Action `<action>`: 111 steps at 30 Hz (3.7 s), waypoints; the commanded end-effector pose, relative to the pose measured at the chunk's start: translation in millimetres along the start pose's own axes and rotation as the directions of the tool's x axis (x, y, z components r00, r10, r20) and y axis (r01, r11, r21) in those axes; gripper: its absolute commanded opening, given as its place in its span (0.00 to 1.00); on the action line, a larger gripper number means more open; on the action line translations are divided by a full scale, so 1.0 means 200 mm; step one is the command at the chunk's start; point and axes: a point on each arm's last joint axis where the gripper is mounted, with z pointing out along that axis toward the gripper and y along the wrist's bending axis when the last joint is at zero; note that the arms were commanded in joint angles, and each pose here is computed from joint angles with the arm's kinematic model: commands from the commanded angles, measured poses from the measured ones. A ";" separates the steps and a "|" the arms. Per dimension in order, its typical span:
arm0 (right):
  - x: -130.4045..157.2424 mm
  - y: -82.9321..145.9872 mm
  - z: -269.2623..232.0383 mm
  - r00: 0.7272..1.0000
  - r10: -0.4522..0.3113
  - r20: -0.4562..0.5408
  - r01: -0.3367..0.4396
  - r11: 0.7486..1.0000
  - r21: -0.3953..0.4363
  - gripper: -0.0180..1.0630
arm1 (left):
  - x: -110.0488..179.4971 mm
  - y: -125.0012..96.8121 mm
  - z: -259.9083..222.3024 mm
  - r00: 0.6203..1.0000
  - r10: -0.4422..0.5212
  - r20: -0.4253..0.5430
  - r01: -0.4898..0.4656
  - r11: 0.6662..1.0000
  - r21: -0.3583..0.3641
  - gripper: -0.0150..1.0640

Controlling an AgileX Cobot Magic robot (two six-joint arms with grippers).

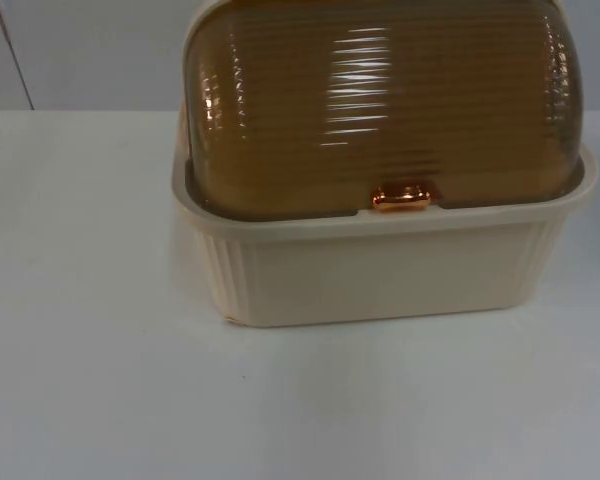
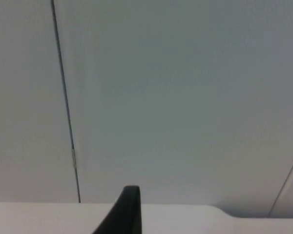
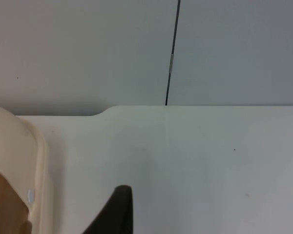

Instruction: Open the box lid with the left hand, place the block into the box with the right hand, then close the box lid with the left hand.

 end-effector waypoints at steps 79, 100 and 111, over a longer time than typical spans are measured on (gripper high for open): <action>0.93 0.11 -1.61 0.810 -0.044 0.585 0.100 0.993 -0.065 0.99 | 0.41 -0.12 -2.13 0.919 0.223 0.326 -0.196 0.974 -0.113 0.99; 0.93 0.11 -1.53 0.802 -0.111 0.586 0.217 0.970 -0.113 0.99 | 0.39 -0.12 -2.06 0.898 0.210 0.386 -0.190 0.978 -0.092 0.99; 0.92 0.15 -1.54 0.790 -0.104 0.604 0.184 0.980 -0.072 0.99 | 0.43 -0.12 -1.95 0.914 0.207 0.349 -0.202 0.978 -0.051 0.99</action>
